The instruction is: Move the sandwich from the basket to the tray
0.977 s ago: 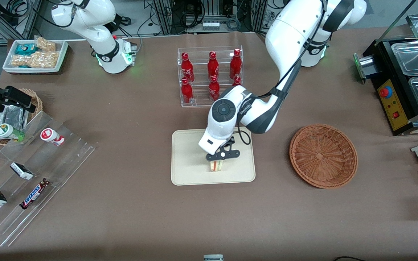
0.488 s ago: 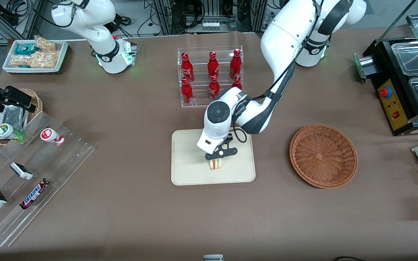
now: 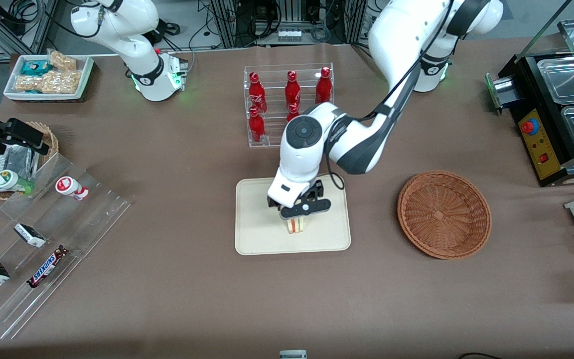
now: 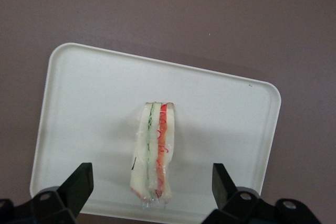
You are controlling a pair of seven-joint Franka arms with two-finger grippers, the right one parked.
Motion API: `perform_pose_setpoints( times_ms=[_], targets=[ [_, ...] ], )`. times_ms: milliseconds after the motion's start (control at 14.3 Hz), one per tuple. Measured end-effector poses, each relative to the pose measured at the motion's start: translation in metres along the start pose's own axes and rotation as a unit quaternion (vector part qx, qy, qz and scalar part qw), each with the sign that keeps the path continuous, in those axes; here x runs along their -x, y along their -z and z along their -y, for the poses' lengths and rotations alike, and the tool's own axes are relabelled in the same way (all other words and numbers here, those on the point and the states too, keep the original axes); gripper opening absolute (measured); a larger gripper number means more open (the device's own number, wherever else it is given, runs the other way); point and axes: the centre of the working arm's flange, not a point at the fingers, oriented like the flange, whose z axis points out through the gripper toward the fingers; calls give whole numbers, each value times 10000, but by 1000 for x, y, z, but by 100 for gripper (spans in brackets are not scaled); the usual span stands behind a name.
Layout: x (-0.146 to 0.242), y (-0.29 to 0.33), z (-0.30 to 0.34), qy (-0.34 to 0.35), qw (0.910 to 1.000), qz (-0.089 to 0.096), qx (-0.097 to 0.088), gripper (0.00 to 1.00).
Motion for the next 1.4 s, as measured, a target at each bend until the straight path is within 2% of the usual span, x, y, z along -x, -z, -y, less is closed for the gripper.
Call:
perform_pose_setpoints(
  times_ms=[209, 488, 837, 1047, 1395],
  targets=[
    [-44, 42, 51, 34, 9998, 64, -205, 100],
    [-101, 78, 158, -232, 9990, 275, -274, 100],
    [-112, 109, 263, -602, 9967, 384, -377, 100],
    [-116, 140, 317, -788, 9945, 519, -445, 100],
    [-116, 173, 362, -1101, 9903, 690, -484, 100]
  ],
)
